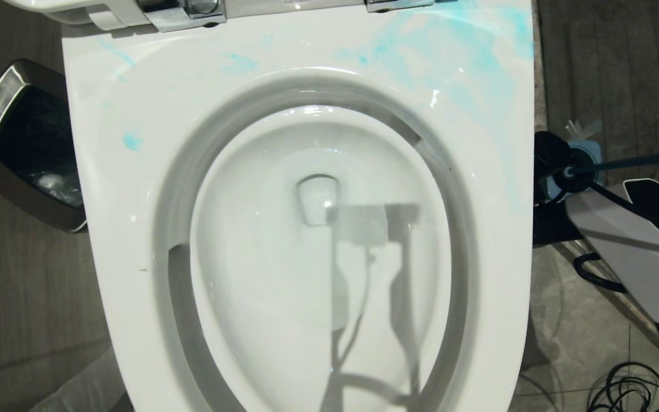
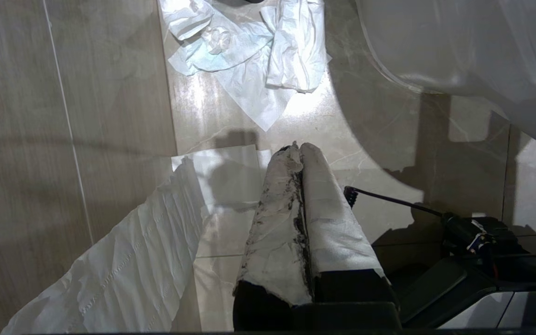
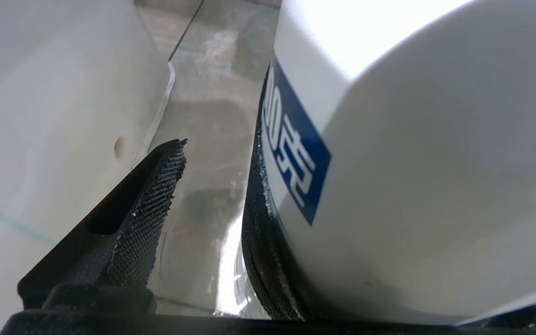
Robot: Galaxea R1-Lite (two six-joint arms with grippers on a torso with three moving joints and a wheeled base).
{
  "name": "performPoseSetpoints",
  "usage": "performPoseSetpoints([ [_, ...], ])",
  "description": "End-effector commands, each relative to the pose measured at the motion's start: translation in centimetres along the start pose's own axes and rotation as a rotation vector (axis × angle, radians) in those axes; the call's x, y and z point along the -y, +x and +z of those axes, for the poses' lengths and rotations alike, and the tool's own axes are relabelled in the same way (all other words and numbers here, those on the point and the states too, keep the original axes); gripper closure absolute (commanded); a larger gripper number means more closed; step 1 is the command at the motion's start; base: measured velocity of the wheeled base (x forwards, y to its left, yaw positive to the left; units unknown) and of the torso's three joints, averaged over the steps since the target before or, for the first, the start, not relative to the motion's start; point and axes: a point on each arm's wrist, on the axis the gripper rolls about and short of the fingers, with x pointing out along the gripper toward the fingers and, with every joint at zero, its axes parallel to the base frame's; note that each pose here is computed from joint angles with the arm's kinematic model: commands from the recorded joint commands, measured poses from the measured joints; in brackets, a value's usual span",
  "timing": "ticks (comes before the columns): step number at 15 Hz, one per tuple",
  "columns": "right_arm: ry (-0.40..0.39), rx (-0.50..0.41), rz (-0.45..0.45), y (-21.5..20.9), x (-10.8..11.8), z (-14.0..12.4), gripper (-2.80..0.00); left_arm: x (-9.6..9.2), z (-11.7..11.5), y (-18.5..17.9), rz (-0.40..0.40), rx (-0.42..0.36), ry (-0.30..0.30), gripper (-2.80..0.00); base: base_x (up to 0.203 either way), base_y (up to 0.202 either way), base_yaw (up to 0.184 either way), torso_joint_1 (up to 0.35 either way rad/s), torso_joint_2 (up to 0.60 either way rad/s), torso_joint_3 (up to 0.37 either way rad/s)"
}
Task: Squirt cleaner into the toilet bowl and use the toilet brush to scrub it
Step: Pour in the cleaning agent
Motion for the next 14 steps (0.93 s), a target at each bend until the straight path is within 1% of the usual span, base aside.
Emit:
performPoseSetpoints([
  [1,-0.005,0.016,-0.005,0.1,-0.1,-0.2,0.00,0.0,0.0,0.0,0.001,0.000,0.000,0.00,0.000,0.000,0.000,0.000,0.00,0.000],
  [5,-0.022,0.010,-0.004,0.0,-0.1,-0.3,0.00,0.0,0.0,0.0,0.001,-0.002,0.000,0.00,0.000,0.000,0.000,0.000,0.00,0.000],
  [8,-0.021,-0.001,-0.002,0.0,0.1,0.8,0.00,0.0,0.0,0.0,0.001,-0.002,0.000,0.00,0.000,0.000,0.000,0.000,0.00,0.000],
  [10,-0.019,-0.024,0.000,-0.1,0.6,2.6,0.00,0.0,0.0,0.0,0.001,-0.002,0.000,0.00,0.000,0.000,0.000,0.000,0.00,0.000],
  [12,-0.018,-0.027,-0.018,0.1,1.6,5.8,0.00,0.0,0.0,0.0,0.001,-0.002,0.000,0.00,0.000,0.000,0.000,0.000,0.00,0.000],
  [14,-0.022,-0.089,-0.060,-0.4,2.5,8.6,0.00,0.0,0.0,0.0,0.001,-0.002,0.000,0.00,0.000,0.000,0.000,0.000,0.00,0.000],
])
